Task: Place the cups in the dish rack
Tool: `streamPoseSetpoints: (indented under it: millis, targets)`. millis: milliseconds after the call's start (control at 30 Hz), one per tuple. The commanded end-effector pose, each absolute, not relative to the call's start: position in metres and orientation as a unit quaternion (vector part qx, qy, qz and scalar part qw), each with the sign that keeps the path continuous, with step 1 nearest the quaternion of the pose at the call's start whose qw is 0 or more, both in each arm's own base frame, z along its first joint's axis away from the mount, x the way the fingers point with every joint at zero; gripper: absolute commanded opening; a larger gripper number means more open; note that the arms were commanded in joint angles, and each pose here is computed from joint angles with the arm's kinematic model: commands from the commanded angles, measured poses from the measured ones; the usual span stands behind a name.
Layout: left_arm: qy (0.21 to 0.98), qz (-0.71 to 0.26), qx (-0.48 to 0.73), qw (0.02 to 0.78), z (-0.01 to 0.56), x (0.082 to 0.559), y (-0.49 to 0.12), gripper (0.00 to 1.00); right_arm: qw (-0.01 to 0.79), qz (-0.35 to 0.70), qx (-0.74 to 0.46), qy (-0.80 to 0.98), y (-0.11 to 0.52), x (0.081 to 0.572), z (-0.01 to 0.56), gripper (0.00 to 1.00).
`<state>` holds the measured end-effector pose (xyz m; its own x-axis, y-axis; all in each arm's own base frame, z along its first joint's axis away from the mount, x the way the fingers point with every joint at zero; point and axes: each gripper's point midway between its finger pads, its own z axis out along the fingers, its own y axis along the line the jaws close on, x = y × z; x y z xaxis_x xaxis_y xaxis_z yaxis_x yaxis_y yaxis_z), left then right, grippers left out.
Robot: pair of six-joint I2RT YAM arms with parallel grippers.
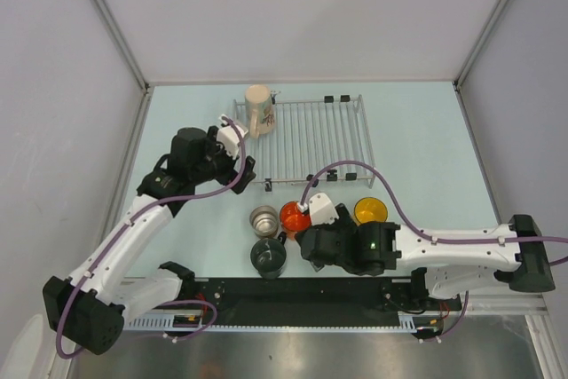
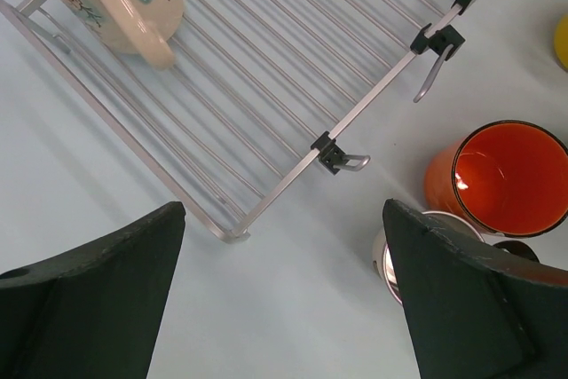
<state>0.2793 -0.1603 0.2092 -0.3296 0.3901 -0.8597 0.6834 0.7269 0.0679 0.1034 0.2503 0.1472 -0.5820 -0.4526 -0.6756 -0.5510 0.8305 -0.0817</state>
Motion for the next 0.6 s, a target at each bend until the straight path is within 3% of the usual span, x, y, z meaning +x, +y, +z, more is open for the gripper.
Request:
streamPoseSetpoints:
  millis: [0, 33, 67, 133, 167, 233, 500, 567]
  targets:
    - [0.784, -0.153, 0.331, 0.503, 0.226, 0.278, -0.160, 0.98, 0.371, 0.071, -0.272, 0.885, 0.260, 0.109, 0.141, 0.78]
    - [0.784, -0.153, 0.331, 0.503, 0.226, 0.277, -0.160, 0.98, 0.372, 0.075, -0.268, 0.886, 0.262, 0.111, 0.140, 0.75]
    - [0.783, -0.153, 0.330, 0.505, 0.228, 0.276, -0.160, 0.98, 0.369, 0.073, -0.270, 0.886, 0.262, 0.111, 0.137, 0.64]
    - [0.781, -0.152, 0.329, 0.508, 0.230, 0.275, -0.159, 0.98, 0.365, 0.079, -0.267, 0.888, 0.263, 0.113, 0.131, 0.55]
    - [0.781, -0.151, 0.328, 0.510, 0.231, 0.274, -0.158, 0.98, 0.365, 0.084, -0.266, 0.888, 0.264, 0.113, 0.131, 0.44]
    - [0.780, -0.150, 0.326, 0.513, 0.233, 0.273, -0.157, 0.98, 0.362, 0.087, -0.264, 0.890, 0.263, 0.113, 0.126, 0.35]
    - [0.774, -0.155, 0.322, 0.522, 0.245, 0.266, -0.156, 0.98, 0.348, 0.083, -0.256, 0.898, 0.257, 0.117, 0.106, 0.33]
    - [0.772, -0.159, 0.324, 0.524, 0.248, 0.264, -0.157, 0.98, 0.343, 0.083, -0.257, 0.900, 0.255, 0.116, 0.103, 0.24]
